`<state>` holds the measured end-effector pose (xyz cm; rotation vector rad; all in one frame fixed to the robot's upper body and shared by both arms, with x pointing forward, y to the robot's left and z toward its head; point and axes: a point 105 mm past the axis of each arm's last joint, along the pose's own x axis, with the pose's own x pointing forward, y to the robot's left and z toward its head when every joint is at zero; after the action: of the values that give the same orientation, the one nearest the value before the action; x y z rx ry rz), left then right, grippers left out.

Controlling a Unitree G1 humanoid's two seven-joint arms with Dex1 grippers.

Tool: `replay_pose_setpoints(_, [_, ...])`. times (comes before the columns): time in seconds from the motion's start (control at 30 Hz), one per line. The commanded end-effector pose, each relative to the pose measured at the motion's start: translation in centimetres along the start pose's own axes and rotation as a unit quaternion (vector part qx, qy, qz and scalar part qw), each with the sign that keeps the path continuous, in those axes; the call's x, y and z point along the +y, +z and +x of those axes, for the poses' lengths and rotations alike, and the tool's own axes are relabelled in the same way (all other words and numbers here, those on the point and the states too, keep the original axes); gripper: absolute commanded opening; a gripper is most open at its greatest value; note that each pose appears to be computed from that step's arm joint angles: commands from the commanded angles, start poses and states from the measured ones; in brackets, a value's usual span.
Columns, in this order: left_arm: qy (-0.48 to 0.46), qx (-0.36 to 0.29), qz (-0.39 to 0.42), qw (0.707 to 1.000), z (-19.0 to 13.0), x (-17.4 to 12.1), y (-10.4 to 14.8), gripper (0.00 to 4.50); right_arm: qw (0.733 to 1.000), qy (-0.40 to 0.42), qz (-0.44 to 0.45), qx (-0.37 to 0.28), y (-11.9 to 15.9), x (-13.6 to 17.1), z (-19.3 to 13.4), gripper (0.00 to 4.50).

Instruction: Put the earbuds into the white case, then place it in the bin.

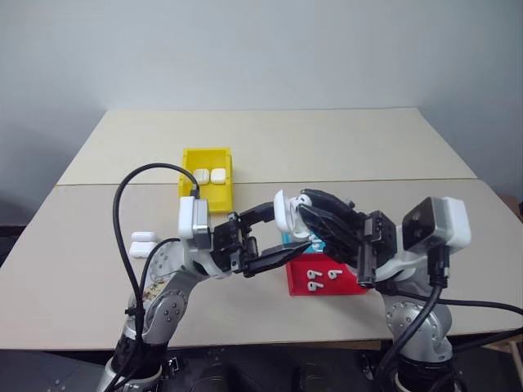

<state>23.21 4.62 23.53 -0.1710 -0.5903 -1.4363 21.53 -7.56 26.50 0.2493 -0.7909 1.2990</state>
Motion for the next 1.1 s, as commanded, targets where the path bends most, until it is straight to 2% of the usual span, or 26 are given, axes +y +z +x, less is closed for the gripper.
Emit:
replay_pose_setpoints(0.03, [-0.007, -0.012, 0.017, 1.0, 0.4, -0.4, 0.9, 2.76, 1.0, 0.017, -0.007, -0.012, 0.5, 0.6, 0.1, 0.75])
replay_pose_setpoints(1.1, [-0.005, -0.002, 0.026, 1.0, 0.1, -0.4, 0.2, 2.76, 0.999, 0.03, 0.014, 0.015, -0.3, 0.8, -0.1, 0.75])
